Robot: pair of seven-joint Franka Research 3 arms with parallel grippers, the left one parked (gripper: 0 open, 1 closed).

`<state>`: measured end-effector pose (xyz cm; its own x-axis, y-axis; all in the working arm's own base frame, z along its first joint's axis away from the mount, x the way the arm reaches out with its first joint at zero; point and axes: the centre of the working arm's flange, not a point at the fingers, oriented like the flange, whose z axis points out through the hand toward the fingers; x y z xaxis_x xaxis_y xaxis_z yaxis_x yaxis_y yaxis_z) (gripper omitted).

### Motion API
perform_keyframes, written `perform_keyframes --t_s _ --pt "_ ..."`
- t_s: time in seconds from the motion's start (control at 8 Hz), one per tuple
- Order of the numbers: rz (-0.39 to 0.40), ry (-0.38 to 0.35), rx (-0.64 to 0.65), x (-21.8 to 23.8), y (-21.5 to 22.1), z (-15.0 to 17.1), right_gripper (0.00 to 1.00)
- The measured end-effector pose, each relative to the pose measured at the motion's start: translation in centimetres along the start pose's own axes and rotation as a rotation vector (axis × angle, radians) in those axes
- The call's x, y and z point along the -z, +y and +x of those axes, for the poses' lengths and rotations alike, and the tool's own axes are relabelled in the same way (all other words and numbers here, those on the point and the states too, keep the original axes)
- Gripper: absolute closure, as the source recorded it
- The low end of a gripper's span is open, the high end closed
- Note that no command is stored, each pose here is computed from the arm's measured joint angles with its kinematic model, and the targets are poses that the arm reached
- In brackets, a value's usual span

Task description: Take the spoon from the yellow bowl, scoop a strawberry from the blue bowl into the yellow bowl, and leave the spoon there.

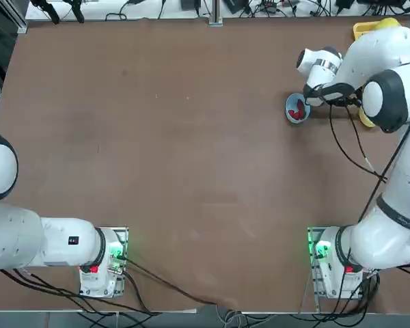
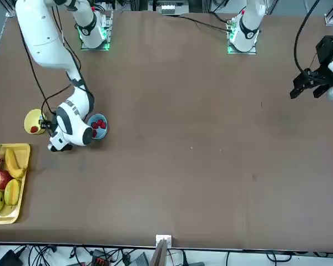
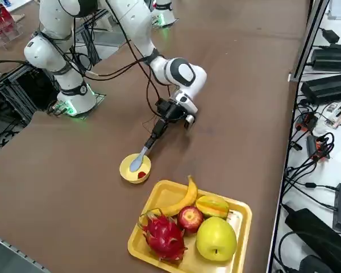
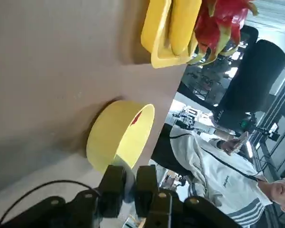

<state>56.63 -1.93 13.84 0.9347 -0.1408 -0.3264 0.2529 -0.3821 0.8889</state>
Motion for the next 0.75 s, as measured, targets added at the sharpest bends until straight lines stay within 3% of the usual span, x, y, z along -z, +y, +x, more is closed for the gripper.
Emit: perform_keyframes --t_s 0.5,0.62,0.75 --pt "0.015 0.034 -0.049 1.7 0.6 0.8 0.07" --pt "0.052 0.047 -0.069 3.5 1.2 0.9 0.00" --pt "0.110 0.058 -0.095 5.9 2.5 0.7 0.00"
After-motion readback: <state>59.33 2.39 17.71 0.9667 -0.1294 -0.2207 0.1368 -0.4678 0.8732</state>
